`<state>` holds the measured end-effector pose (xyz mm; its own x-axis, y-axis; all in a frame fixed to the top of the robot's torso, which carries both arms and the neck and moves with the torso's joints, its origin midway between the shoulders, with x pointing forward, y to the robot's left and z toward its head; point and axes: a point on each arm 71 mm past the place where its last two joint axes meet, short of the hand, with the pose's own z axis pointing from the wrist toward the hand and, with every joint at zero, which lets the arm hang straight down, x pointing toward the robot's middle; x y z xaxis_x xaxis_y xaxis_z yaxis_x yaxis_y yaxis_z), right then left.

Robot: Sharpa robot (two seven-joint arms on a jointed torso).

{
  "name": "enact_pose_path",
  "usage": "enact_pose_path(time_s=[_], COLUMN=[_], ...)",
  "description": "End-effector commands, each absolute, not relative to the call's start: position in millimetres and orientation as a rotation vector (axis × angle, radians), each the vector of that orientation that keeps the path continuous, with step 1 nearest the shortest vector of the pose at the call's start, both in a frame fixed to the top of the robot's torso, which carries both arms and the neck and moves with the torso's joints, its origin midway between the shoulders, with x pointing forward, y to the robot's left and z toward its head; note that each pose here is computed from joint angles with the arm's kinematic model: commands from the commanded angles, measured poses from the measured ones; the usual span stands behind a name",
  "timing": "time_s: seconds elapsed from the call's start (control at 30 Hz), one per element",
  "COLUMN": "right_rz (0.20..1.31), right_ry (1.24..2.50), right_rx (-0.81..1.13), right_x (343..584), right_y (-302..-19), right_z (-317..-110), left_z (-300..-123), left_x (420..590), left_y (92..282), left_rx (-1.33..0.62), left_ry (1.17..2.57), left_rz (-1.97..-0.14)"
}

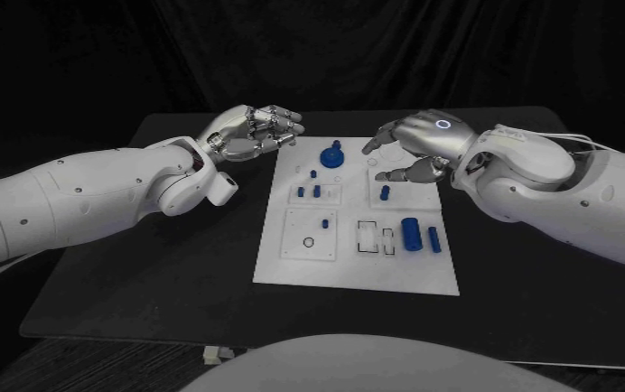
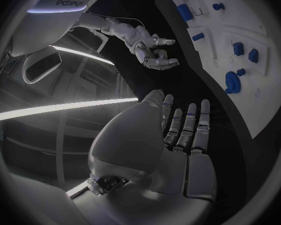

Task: Assemble the parts on the task board

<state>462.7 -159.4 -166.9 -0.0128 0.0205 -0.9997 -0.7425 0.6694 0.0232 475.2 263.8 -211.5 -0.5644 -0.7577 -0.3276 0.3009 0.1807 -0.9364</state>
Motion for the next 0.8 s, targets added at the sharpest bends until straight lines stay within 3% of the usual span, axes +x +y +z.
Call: enact_pose_path(time_s=[0.03, 0.33, 0.8], right_rz=[0.634, 0.495, 0.518], right_ry=[1.447, 1.552, 1.676], right_rx=[-0.463, -0.489, -0.578], right_x=[472.0, 485.3, 485.3], right_y=[-178.8, -199.2, -178.3], right_z=[-158.8, -170.2, -205.9], left_z=[-209.6, -208.5, -208.2], left_x=[474.4, 473.4, 472.7], left_y=[261.6, 259.4, 260.3], left_rx=[-0.439, -0.430, -0.430], left_ry=[1.556, 1.541, 1.538], left_rz=[-1.564, -1.574, -1.575])
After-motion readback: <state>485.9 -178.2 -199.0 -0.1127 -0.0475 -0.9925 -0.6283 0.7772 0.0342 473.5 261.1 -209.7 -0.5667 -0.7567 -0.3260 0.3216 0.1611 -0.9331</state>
